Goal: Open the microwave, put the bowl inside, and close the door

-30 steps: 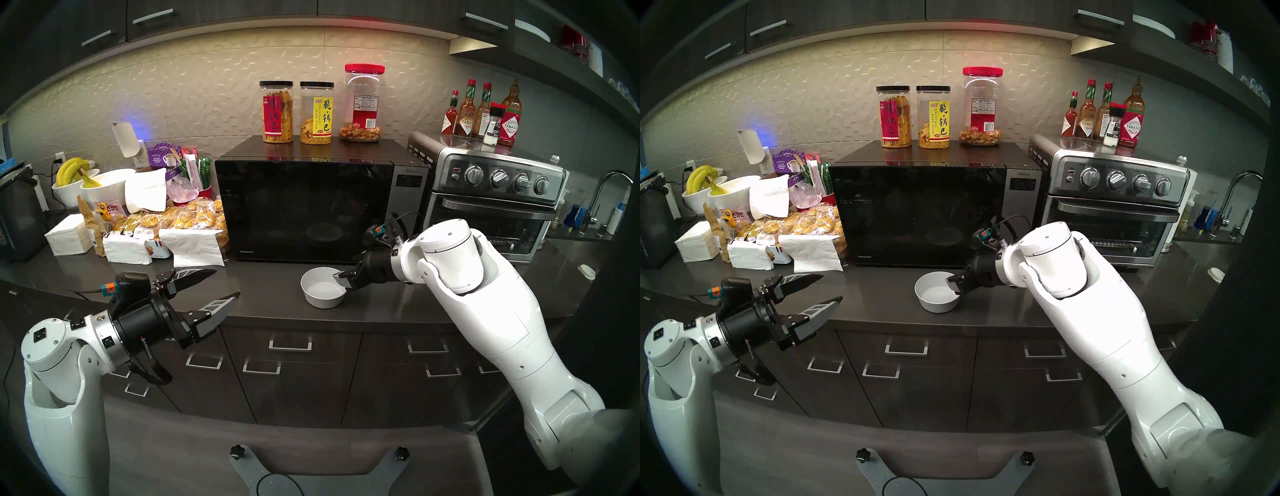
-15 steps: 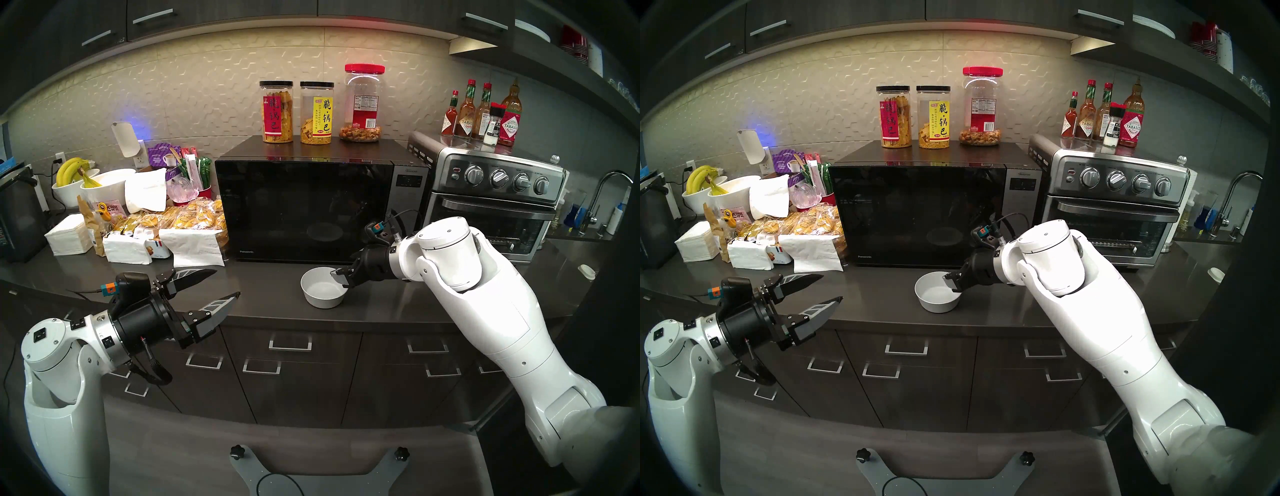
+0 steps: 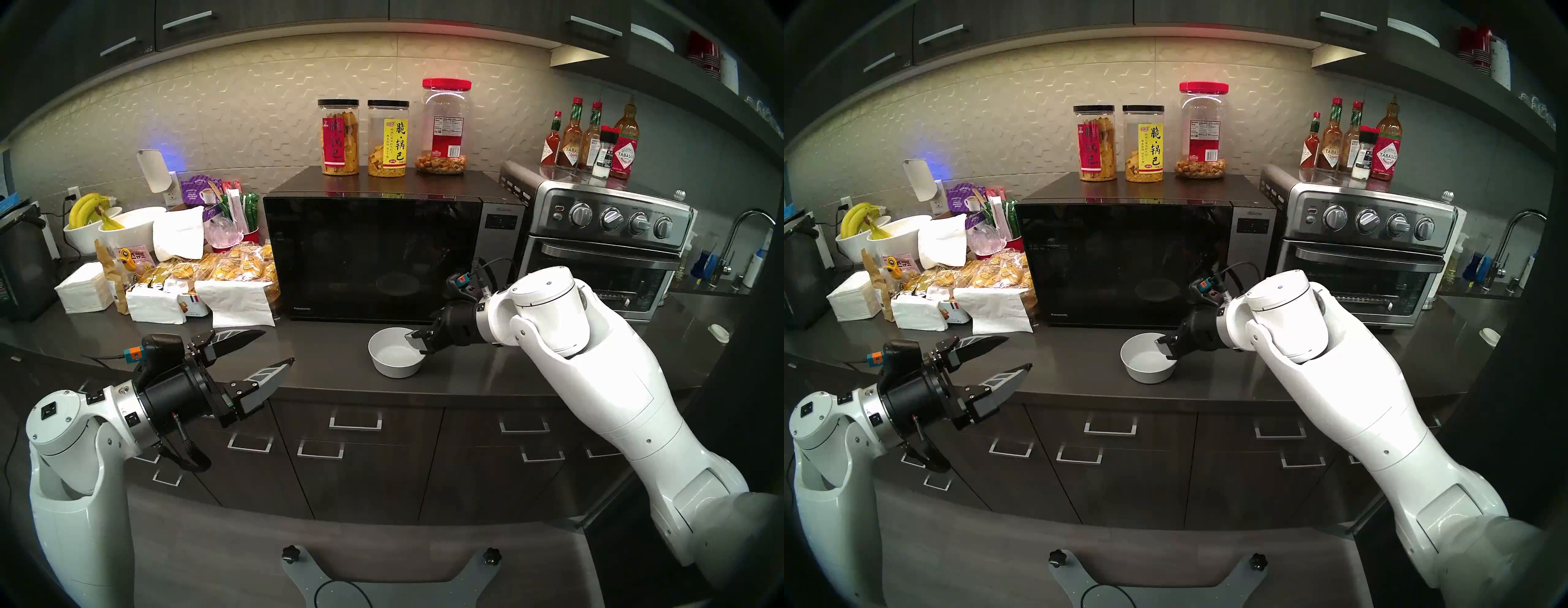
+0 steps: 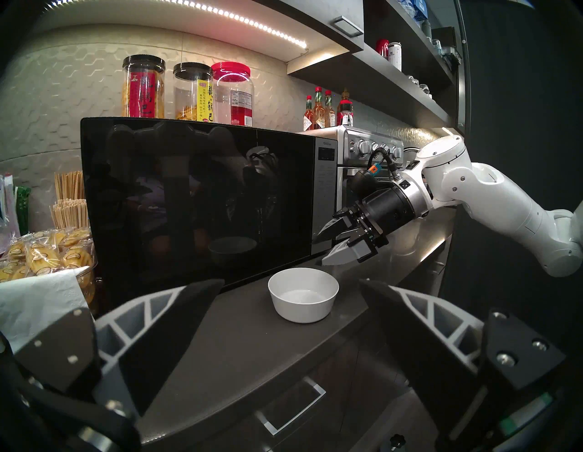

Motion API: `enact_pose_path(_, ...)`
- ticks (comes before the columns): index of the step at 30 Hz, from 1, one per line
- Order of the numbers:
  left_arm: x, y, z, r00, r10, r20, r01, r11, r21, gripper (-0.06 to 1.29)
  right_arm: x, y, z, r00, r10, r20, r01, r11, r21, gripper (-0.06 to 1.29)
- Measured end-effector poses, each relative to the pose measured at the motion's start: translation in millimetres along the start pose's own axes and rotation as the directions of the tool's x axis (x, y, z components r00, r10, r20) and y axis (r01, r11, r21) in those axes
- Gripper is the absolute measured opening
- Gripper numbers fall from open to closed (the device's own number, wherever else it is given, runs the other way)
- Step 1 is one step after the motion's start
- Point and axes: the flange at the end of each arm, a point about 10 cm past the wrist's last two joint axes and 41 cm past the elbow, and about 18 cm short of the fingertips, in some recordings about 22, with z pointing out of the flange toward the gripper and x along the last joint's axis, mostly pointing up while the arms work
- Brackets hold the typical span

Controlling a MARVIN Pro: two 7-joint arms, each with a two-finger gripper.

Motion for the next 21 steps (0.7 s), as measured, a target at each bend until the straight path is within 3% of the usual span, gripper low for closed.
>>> enact_pose_path(21, 0.0, -0.1, 0.0, 1.000, 0.000, 0.000, 0.000, 1.000, 0.001, 1.23, 0.5, -3.3, 21.1, 0.997, 0.070, 0.012, -0.069, 0.993, -0.094, 1.20)
